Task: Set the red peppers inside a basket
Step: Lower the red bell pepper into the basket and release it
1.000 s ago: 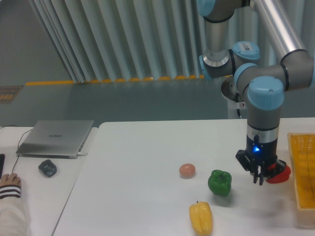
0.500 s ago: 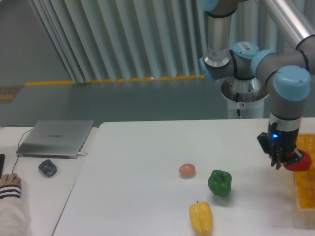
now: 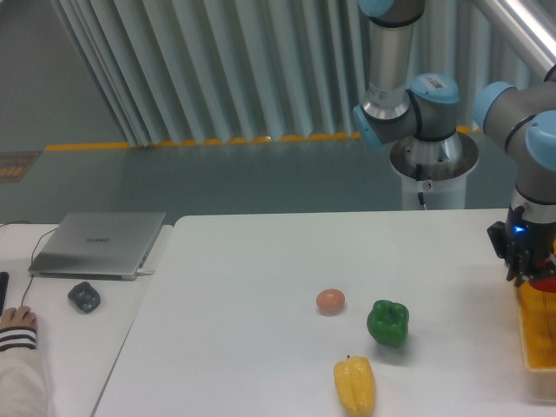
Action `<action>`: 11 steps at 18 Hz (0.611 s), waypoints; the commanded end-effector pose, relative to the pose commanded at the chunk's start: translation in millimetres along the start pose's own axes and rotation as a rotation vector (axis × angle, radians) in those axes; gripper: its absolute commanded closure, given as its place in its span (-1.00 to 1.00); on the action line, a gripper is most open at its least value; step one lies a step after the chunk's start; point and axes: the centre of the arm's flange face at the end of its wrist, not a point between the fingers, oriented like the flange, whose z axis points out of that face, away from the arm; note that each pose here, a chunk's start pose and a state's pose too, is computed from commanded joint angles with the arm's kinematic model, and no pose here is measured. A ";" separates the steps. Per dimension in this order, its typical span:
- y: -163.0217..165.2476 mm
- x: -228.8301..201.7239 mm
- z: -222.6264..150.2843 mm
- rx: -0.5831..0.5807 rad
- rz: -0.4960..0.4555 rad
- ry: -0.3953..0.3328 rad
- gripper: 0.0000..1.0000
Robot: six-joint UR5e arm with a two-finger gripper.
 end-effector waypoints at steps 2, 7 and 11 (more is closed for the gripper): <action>0.4 -0.7 -0.4 0.004 -0.001 -0.002 -1.00; -6.8 1.5 -6.2 0.007 0.010 -0.016 -1.00; -29.6 11.1 -15.6 0.035 0.066 -0.038 -1.00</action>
